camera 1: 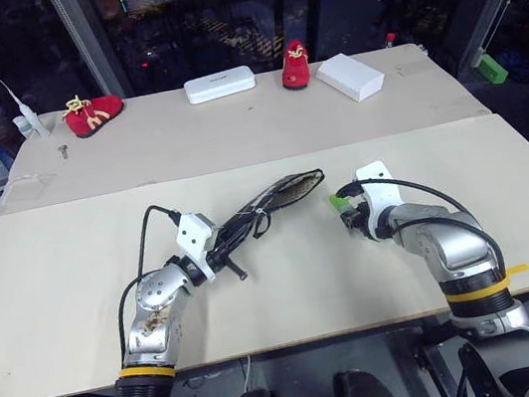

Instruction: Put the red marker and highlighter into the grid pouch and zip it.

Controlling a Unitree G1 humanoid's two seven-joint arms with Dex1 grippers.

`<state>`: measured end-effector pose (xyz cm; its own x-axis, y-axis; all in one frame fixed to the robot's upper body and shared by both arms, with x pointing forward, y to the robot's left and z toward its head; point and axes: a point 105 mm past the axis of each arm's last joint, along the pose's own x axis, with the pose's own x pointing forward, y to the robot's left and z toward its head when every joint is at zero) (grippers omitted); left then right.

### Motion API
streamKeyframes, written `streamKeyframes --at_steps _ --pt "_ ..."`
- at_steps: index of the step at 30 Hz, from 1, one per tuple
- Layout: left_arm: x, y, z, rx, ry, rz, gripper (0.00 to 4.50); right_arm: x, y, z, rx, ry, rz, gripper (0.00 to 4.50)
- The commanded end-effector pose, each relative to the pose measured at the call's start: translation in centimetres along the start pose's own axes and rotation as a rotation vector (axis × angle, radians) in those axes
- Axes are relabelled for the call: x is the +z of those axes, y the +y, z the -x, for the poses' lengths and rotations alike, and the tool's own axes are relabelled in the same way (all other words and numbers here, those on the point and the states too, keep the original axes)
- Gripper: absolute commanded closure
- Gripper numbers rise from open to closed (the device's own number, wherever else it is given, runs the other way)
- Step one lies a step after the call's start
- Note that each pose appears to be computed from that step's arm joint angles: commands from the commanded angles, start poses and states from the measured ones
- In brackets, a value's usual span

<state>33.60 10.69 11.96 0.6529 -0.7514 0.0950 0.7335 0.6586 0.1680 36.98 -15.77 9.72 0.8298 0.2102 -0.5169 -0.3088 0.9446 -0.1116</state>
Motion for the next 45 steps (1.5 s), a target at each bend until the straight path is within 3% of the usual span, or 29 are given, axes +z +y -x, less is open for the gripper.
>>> streamKeyframes --at_steps 1,4,5,7,14,30,36,40,45 --pt "1.4 -0.2 -0.2 -0.011 -0.041 -0.041 4.5 2.3 -1.7 0.6 -0.063 -0.118 0.142 3.46" --pt "1.4 -0.3 -0.2 -0.015 -0.038 -0.04 4.5 5.7 -1.4 1.7 -0.035 -0.281 0.294 3.46" --pt "1.3 -0.4 -0.2 -0.021 -0.035 -0.038 4.5 8.5 -0.8 3.4 -0.006 -0.417 0.496 3.46" --pt "1.1 -0.5 -0.2 -0.029 -0.031 -0.037 4.5 10.7 0.7 5.7 0.051 -0.543 0.823 3.46" --pt "1.3 -0.4 -0.5 -0.038 -0.034 -0.037 4.5 9.2 1.7 5.9 0.133 -0.51 1.267 3.46" --pt "1.3 -1.1 -0.8 -0.052 -0.043 -0.027 4.5 8.4 3.6 3.4 0.164 -0.512 1.484 3.46" --pt "1.1 -1.2 -0.9 -0.059 -0.039 -0.027 4.5 8.8 6.5 2.0 0.224 -0.567 1.572 3.46" --pt "1.3 -1.1 -1.0 -0.067 -0.04 -0.033 4.5 8.2 10.8 1.4 0.358 -0.644 1.7 3.46" --pt "1.3 -1.1 -1.1 -0.065 -0.043 -0.033 4.5 7.6 12.8 1.2 0.44 -0.697 1.735 3.46"
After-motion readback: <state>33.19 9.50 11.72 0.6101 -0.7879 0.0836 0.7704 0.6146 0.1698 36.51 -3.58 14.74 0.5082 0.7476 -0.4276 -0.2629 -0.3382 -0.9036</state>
